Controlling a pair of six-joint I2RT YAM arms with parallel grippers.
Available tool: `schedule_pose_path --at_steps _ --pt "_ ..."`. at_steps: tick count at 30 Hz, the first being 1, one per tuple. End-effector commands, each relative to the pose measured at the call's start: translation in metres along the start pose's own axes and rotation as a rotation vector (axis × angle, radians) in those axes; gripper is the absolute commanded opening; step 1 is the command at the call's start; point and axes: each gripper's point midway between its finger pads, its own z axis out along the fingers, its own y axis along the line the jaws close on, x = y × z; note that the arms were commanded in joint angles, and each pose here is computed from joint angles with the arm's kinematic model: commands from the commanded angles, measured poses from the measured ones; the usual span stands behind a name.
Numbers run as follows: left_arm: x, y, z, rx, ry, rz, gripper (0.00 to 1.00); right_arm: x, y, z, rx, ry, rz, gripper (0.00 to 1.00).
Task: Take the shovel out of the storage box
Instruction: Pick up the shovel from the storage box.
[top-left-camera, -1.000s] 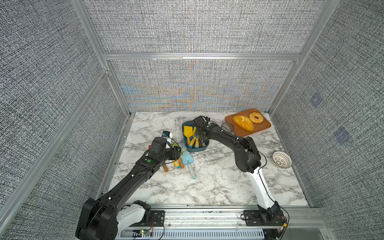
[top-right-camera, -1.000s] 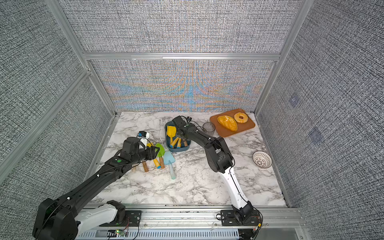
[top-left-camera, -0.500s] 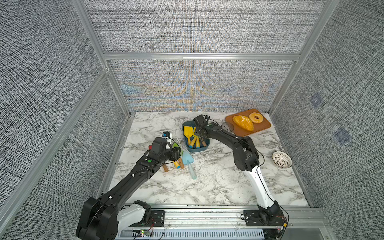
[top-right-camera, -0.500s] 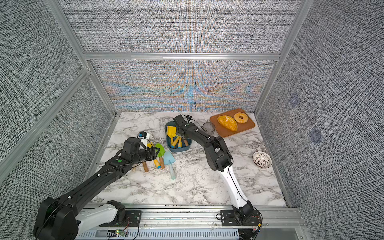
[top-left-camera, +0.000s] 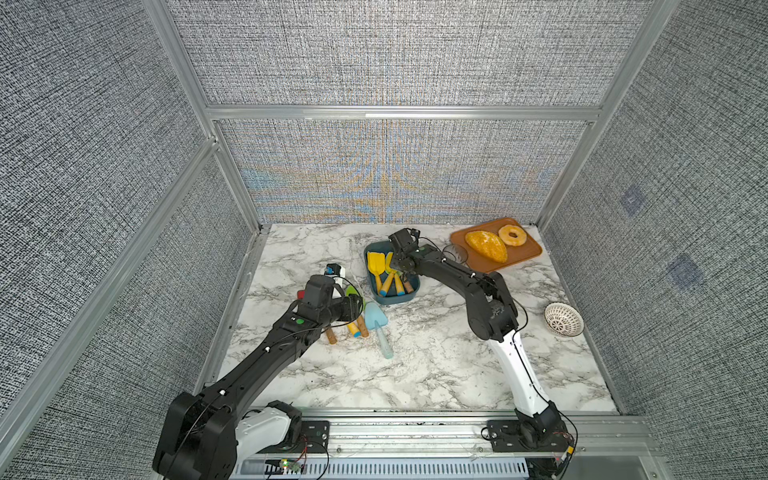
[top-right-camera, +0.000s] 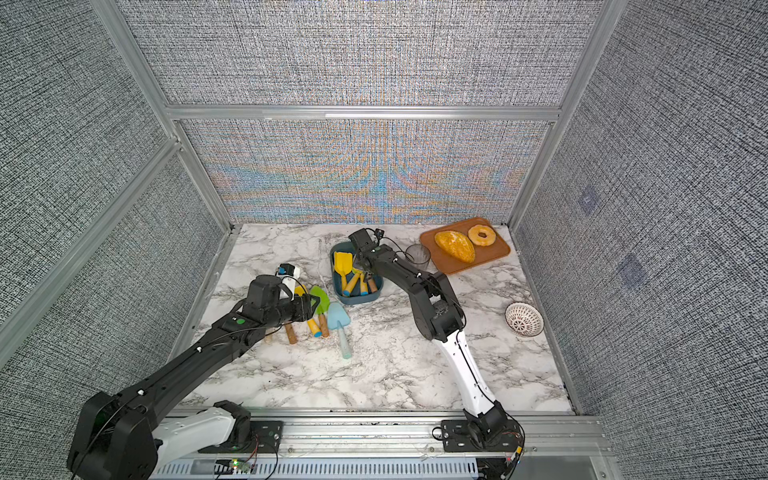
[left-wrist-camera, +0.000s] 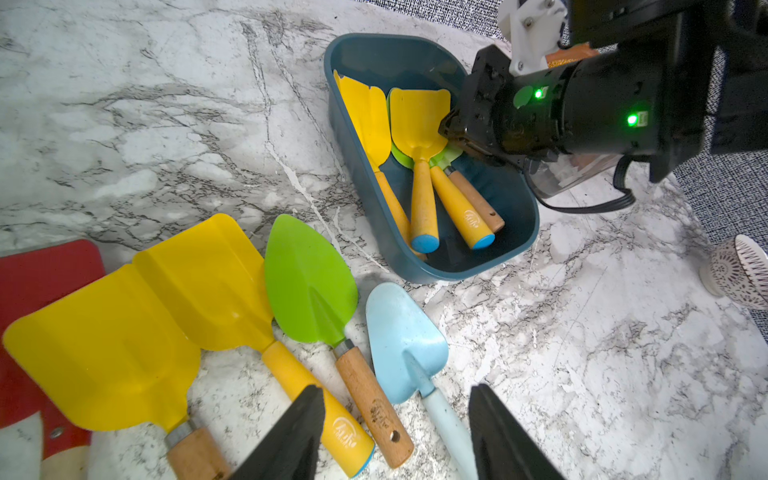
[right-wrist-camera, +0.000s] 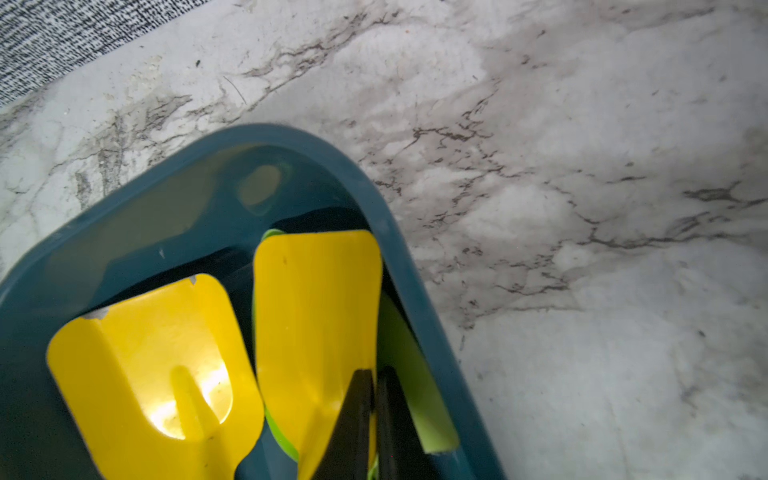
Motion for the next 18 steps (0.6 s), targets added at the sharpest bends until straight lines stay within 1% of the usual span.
schedule_pose_path --at_steps 1,9,13,18 --pt "-0.004 -0.003 0.001 0.016 -0.014 0.014 0.61 -0.007 0.002 -0.005 0.001 -0.025 -0.027 0.00" --pt "-0.004 -0.002 0.004 0.014 -0.008 0.013 0.61 -0.021 0.015 -0.019 -0.036 -0.074 -0.065 0.00" --pt "-0.003 -0.002 0.005 0.011 -0.005 0.013 0.61 -0.032 0.023 -0.041 -0.051 -0.121 -0.090 0.00" --pt "-0.003 -0.002 0.004 0.011 -0.006 0.014 0.61 -0.045 0.025 -0.070 -0.027 -0.177 -0.135 0.00"
